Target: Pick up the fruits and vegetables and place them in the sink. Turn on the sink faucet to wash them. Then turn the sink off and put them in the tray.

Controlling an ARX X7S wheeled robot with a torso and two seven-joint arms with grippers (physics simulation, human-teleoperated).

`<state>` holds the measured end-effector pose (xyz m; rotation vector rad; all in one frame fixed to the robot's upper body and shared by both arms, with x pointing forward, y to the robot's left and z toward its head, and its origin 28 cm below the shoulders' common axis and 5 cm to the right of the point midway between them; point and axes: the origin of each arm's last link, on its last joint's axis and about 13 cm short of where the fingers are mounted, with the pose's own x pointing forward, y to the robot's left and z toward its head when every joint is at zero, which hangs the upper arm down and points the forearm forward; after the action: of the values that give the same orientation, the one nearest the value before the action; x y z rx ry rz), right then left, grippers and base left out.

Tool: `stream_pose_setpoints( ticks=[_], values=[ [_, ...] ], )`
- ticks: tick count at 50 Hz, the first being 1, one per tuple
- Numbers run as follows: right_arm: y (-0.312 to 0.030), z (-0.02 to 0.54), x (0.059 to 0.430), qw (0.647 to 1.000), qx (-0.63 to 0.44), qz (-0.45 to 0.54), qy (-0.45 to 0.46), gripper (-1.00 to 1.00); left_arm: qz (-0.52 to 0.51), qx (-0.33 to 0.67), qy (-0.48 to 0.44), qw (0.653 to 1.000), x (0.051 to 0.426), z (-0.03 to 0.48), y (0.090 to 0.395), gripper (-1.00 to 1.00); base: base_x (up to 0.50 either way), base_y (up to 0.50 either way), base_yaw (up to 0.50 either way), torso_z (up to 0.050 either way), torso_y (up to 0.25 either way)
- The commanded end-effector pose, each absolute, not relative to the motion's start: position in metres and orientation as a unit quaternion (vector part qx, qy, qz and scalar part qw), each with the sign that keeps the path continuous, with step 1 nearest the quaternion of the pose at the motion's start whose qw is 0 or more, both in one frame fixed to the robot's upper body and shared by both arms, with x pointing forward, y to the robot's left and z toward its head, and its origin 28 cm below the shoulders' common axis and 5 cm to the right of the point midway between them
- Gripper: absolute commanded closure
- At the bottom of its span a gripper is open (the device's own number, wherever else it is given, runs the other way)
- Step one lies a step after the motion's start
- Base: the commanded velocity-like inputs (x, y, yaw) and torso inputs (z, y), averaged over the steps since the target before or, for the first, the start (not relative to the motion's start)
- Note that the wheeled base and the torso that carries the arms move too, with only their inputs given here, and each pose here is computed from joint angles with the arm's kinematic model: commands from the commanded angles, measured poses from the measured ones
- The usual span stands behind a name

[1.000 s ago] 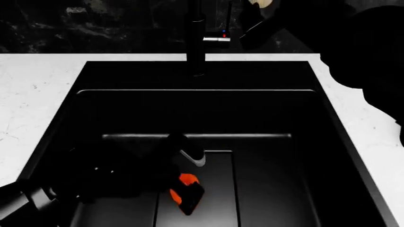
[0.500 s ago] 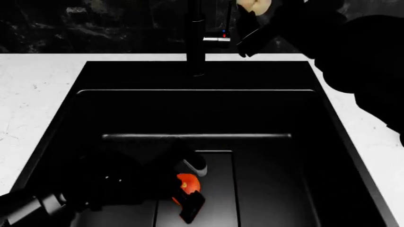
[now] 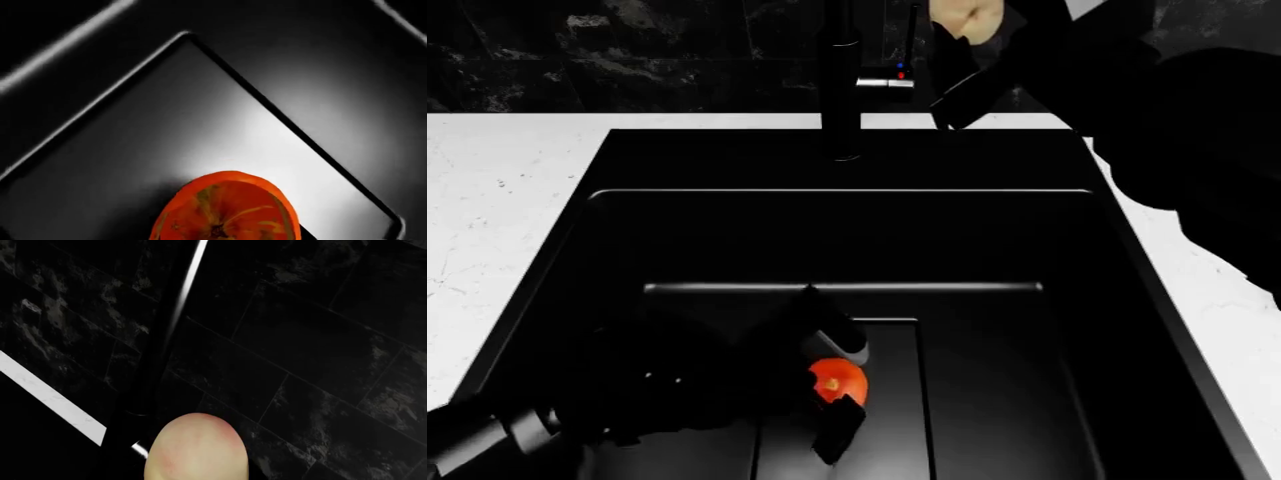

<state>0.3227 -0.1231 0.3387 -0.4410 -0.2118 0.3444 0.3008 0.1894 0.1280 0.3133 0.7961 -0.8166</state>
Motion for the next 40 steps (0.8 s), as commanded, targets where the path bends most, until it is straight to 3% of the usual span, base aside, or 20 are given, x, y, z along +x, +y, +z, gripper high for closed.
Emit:
stream_pose_setpoints(
  ticks=[1, 17, 25, 33, 40],
  values=[
    [-0.125, 0.339, 0.317, 0.955, -0.219, 0.168, -0.107, 1.00, -0.395, 0.124, 0.261, 0.872, 0.299, 0.199, 0.189, 1.00, 0.00, 0.00, 0.00, 0.000, 0.000],
    [-0.127, 0.363, 0.271, 0.955, -0.197, 0.191, -0.110, 1.00, -0.305, 0.155, 0.104, 0.934, 0.286, 0.359, 0.225, 1.00, 0.00, 0.00, 0.00, 0.000, 0.000],
    [-0.132, 0.359, 0.258, 0.956, -0.209, 0.181, -0.102, 1.00, -0.268, 0.159, 0.078, 0.947, 0.278, 0.385, 0.238, 1.00, -0.02, 0.00, 0.00, 0.000, 0.000],
    [-0.130, 0.361, 0.246, 0.955, -0.237, 0.162, -0.079, 1.00, -0.246, 0.160, 0.056, 0.954, 0.265, 0.399, 0.246, 1.00, -0.48, 0.00, 0.00, 0.000, 0.000],
    [-0.123, 0.359, 0.220, 0.963, -0.209, 0.148, -0.087, 1.00, -0.219, 0.121, -0.038, 0.967, 0.262, 0.386, 0.230, 1.00, -0.50, 0.00, 0.00, 0.000, 0.000]
  ],
)
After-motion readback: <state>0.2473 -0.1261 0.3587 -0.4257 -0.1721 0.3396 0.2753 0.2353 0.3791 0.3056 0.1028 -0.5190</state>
